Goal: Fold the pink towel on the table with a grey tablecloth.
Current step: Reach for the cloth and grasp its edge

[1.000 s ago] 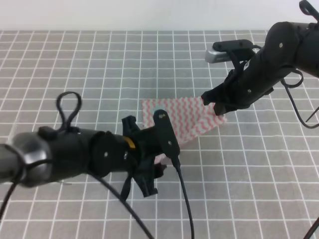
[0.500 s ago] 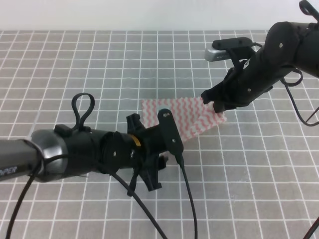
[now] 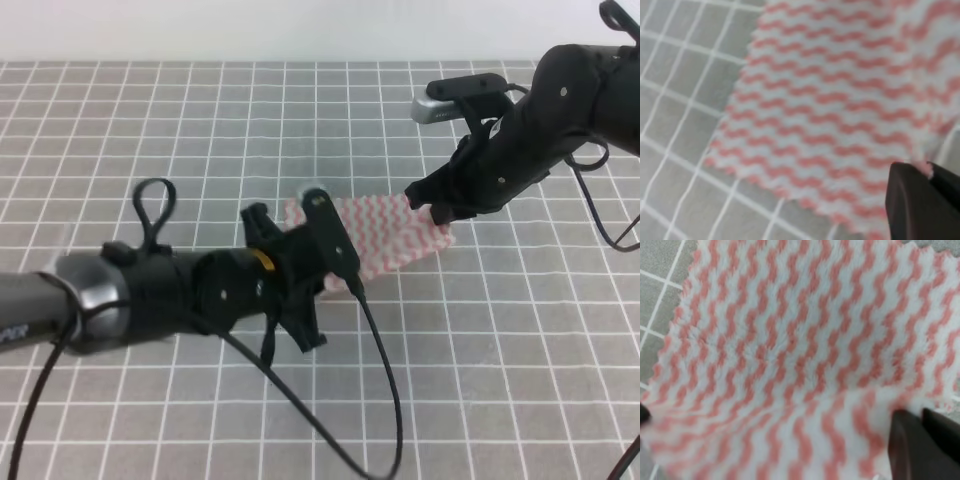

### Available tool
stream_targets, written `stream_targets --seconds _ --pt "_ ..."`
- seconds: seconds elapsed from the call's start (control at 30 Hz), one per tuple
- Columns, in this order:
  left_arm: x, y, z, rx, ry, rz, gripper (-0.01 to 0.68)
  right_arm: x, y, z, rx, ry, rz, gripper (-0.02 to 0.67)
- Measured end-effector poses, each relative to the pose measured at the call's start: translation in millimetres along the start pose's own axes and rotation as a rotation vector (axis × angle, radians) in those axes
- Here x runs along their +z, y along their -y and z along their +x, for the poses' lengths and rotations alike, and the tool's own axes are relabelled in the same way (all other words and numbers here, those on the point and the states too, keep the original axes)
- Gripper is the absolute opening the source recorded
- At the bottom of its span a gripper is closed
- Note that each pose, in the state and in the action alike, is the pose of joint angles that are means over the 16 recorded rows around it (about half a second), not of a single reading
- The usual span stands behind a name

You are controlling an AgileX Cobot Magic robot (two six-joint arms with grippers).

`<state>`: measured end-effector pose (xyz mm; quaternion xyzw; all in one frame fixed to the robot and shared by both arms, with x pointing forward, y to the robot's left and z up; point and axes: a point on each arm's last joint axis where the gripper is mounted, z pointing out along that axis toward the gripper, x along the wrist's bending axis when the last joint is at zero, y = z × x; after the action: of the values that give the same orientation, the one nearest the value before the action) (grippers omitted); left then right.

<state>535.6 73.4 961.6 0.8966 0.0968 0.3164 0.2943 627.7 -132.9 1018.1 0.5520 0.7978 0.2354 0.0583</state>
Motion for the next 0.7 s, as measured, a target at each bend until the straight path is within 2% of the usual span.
stream_targets --seconds 0.27,0.7 --pt "14 -5 20.3 -0.056 -0.010 0.002 -0.001 10 2 -3 -0.010 0.016 0.026 -0.015" --pt "50 -9 49.3 -0.097 0.024 0.024 -0.001 26 0 -11 -0.022 0.049 0.006 -0.015"
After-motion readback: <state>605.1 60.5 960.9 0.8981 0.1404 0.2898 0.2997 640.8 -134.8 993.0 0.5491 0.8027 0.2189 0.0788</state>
